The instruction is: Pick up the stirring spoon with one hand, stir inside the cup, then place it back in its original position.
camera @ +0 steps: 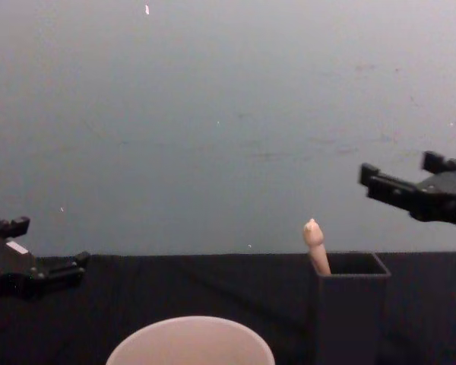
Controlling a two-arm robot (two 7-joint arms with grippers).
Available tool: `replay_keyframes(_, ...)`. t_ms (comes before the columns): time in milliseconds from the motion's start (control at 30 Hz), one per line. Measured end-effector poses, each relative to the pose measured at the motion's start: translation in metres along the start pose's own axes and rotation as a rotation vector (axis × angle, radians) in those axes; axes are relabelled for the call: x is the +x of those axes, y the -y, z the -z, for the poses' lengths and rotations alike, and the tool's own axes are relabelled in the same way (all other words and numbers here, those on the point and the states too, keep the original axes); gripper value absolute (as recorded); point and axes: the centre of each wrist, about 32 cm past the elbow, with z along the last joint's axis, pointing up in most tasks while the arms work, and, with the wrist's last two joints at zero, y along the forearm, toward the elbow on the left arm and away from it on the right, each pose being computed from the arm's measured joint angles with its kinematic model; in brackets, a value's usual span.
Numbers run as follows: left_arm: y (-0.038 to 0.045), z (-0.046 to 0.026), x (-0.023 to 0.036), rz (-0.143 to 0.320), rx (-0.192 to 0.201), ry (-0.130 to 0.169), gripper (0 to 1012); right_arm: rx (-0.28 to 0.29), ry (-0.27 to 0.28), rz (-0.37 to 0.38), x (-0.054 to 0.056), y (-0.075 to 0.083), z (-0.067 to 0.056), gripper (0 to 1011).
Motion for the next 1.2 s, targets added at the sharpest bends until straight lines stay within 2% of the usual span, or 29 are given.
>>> replay_keyframes(67, 0.0000, 0.0000, 0.0000, 0.000, 0.000, 0.000, 1001, -0.011, 0.017, 0.043, 0.002, 0.000, 0.003, 1002)
replay_keyframes(200, 0.0000, 0.0000, 0.0000, 0.000, 0.000, 0.000, 1001, -0.076, 0.050, 0.125, 0.008, 0.002, 0.017, 1002)
replay_keyframes(233, 0.0000, 0.0000, 0.0000, 0.000, 0.000, 0.000, 1001, -0.076, 0.050, 0.125, 0.008, 0.002, 0.017, 1002)
replay_keyframes(433, 0.0000, 0.0000, 0.0000, 0.000, 0.000, 0.000, 1001, -0.170, 0.056, 0.144, 0.010, 0.007, 0.035, 1002)
replay_keyframes(600, 0.0000, 0.0000, 0.0000, 0.000, 0.000, 0.000, 1001, -0.209, 0.059, 0.135, 0.010, 0.008, 0.043, 1002)
replay_keyframes(833, 0.0000, 0.0000, 0.0000, 0.000, 0.000, 0.000, 1001, -0.234, 0.058, 0.135, 0.010, 0.007, 0.047, 1002)
replay_keyframes(1200, 0.0000, 0.0000, 0.0000, 0.000, 0.000, 0.000, 1001, -0.233, 0.060, 0.135, 0.010, 0.007, 0.046, 1002)
